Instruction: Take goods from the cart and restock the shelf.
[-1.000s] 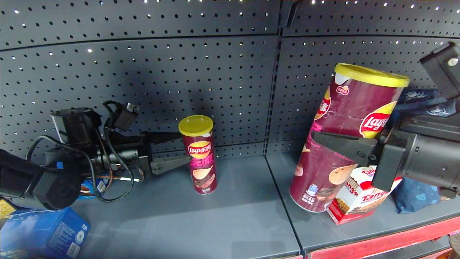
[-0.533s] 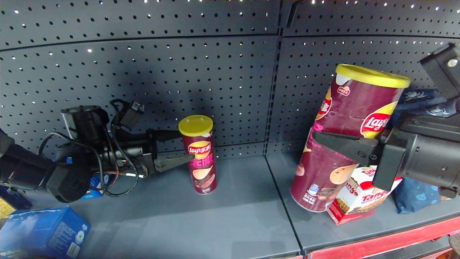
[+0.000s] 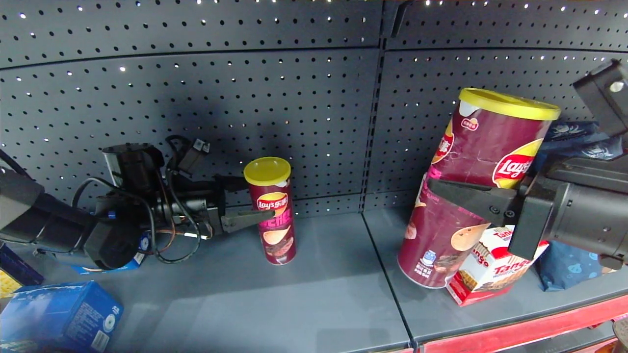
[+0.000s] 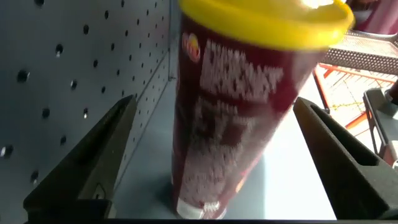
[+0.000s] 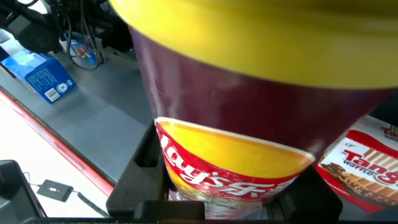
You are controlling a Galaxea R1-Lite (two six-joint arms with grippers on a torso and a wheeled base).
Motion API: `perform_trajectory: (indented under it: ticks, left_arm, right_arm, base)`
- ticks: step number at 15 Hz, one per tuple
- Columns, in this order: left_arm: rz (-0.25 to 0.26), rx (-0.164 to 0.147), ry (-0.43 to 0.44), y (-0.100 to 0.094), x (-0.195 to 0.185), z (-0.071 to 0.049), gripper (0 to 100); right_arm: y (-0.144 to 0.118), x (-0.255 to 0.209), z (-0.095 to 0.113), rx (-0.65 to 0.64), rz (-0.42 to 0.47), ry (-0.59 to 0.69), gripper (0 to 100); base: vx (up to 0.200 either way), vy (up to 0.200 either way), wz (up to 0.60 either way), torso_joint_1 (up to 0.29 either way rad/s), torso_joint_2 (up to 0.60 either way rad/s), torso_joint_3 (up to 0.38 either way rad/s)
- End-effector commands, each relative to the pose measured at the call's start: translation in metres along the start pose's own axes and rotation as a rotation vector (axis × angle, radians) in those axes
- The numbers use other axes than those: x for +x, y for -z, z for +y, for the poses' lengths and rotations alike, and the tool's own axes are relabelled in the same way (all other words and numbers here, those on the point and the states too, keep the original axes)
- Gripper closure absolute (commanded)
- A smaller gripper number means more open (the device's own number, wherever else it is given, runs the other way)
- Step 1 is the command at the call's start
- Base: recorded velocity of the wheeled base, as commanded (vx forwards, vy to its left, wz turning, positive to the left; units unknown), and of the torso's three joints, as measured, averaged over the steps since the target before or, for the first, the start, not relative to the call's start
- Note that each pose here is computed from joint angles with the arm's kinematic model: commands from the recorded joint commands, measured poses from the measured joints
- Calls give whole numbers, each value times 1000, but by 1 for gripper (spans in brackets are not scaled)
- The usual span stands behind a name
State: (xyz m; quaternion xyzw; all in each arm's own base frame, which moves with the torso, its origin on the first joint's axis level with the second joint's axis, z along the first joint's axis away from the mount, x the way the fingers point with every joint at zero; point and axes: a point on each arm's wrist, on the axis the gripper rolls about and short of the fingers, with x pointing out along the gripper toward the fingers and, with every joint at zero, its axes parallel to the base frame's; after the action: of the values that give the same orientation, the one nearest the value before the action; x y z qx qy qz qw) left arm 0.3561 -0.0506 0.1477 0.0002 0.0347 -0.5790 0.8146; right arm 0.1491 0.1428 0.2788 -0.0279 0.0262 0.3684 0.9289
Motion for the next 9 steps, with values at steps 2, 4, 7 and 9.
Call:
perform_trajectory:
  ticks: [2, 4, 7, 9]
  left_arm:
    - [4, -5, 19, 6, 11, 6, 0]
    - [9, -14, 30, 9, 15, 5, 0]
    - [7, -12, 31, 9, 17, 7, 0]
    - [5, -7, 28, 9, 18, 10, 0]
  right_arm:
    - [0, 0, 0, 0, -2, 1, 100]
    - [0, 0, 0, 0, -2, 1, 100]
    - [0, 0, 0, 0, -2, 1, 100]
    - [0, 0, -1, 0, 1, 2, 100]
  base:
    - [0, 0, 0, 0, 0, 0]
    - [0, 0, 0, 0, 0, 0]
    - [0, 0, 0, 0, 0, 0]
    - [0, 0, 0, 0, 0, 0]
